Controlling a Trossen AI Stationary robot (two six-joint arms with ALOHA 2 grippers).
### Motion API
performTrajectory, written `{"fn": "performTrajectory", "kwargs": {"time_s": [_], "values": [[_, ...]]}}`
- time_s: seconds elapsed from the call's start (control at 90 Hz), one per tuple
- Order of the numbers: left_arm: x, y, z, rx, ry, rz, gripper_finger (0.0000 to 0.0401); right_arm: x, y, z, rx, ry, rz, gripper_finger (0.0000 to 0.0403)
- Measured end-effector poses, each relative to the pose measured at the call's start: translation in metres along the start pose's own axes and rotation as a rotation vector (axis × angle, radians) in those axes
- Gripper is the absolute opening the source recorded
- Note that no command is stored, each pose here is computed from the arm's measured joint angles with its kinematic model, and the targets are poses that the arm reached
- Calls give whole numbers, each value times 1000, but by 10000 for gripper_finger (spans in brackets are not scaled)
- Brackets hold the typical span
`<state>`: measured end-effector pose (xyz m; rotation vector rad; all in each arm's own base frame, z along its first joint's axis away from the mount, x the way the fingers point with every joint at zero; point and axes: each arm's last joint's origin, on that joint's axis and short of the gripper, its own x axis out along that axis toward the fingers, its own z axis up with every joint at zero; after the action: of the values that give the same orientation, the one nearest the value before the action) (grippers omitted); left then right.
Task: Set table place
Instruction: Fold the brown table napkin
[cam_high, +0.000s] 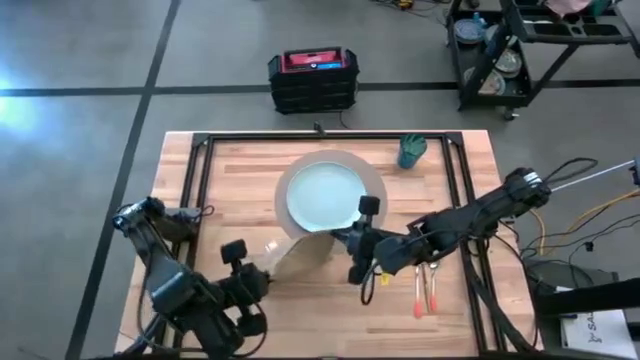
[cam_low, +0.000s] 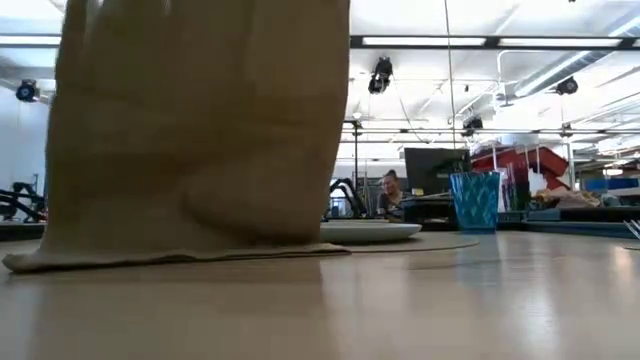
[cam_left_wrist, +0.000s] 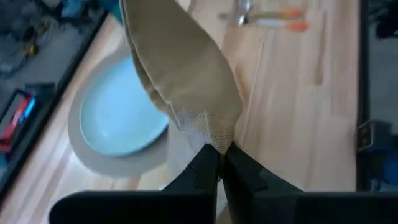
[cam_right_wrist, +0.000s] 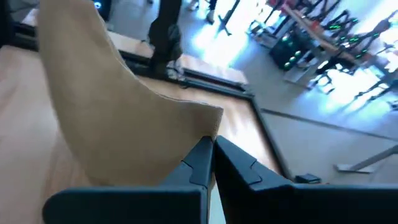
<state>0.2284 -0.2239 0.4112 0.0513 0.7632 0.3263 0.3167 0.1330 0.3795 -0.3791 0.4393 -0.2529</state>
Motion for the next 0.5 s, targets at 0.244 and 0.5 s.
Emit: {"fn": "performTrajectory", "kwargs": {"time_s": [0.244,0.5], "values": [[-21,29,9,2,-39,-40,0,-13,-14,11,-62,24,-104,0],[-30,71,9,29,-66,-17,0,-14,-43,29,-104,1,-178,0]]}}
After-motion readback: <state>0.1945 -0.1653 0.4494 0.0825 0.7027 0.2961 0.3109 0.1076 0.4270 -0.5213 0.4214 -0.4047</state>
